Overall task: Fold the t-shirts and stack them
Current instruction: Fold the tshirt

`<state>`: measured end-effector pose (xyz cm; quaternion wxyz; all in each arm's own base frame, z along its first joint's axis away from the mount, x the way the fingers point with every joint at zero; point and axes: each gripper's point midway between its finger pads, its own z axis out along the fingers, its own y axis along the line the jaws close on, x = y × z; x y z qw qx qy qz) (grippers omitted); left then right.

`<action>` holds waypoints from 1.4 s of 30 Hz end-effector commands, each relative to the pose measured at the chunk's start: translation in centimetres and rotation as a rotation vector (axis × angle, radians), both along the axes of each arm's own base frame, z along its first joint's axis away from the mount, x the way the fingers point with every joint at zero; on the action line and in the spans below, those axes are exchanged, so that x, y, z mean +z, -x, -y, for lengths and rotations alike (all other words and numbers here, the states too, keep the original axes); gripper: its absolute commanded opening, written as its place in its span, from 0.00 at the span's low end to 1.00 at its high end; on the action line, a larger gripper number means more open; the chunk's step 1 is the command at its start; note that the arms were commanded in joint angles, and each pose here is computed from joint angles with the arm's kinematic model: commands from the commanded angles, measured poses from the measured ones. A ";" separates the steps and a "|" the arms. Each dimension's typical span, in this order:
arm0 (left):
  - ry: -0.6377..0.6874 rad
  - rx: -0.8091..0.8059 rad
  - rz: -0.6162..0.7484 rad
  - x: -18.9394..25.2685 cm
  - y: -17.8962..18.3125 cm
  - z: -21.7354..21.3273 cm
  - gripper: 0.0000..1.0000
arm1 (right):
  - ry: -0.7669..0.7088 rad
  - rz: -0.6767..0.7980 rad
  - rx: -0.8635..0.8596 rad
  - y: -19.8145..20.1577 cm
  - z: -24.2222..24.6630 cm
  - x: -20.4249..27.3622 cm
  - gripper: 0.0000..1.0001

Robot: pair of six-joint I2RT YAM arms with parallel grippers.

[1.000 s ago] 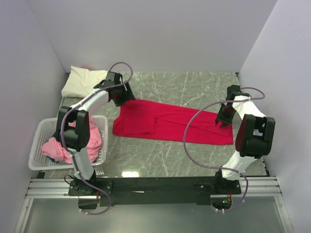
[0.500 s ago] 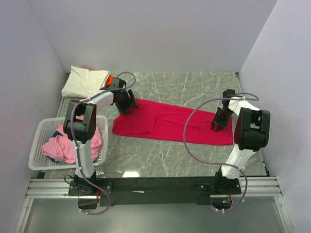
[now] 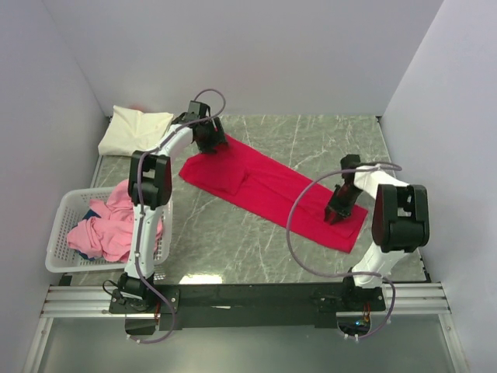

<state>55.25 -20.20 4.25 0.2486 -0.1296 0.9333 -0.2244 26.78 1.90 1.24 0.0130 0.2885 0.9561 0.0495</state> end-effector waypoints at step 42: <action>0.038 0.166 -0.075 -3.2 2.5 -1.1 0.75 | -0.104 -0.056 0.230 8.1 -9.4 -1.3 0.33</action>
